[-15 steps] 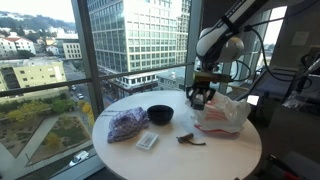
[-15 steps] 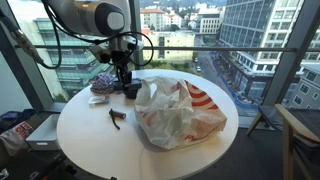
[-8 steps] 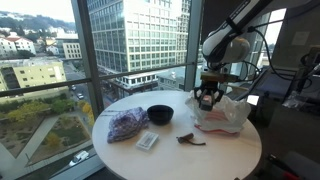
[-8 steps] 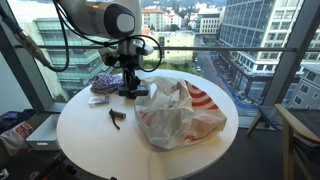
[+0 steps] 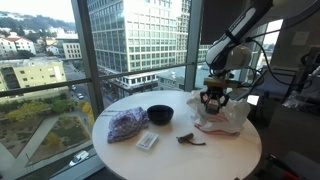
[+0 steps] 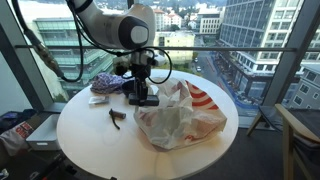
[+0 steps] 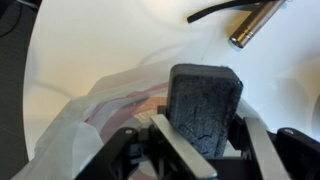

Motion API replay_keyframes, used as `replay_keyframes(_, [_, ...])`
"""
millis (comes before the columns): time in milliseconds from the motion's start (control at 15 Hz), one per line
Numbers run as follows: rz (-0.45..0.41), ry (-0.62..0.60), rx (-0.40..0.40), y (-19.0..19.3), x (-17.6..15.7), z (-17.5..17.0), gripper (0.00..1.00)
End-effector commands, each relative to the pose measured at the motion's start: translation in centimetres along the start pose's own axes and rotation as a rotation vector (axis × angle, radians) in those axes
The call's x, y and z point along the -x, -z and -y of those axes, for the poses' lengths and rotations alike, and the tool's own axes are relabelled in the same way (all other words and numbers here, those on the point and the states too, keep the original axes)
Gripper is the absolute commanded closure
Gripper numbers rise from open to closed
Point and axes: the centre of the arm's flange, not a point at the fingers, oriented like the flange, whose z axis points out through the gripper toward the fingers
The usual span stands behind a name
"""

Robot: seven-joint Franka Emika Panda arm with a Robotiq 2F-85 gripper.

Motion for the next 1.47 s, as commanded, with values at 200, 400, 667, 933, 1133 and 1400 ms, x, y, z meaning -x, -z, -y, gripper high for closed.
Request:
replay_keyframes(200, [-0.064, 0.000, 0.022, -1.3, -2.4, -0.9, 0.69])
replay_keyframes(400, [-0.104, 0.046, 0.006, -2.5, -2.6, -0.2, 0.69])
replay_keyframes(667, [-0.157, 0.072, -0.040, -2.7, -2.2, 0.5, 0.12])
replay_keyframes(933, [-0.235, 0.117, -0.068, -1.5, -1.1, 0.9, 0.00])
replay_keyframes(1133, [-0.222, 0.183, -0.114, 0.1, 1.5, 1.9, 0.00])
replay_keyframes(1400, [-0.159, 0.307, -0.153, -0.2, 7.6, 5.2, 0.00])
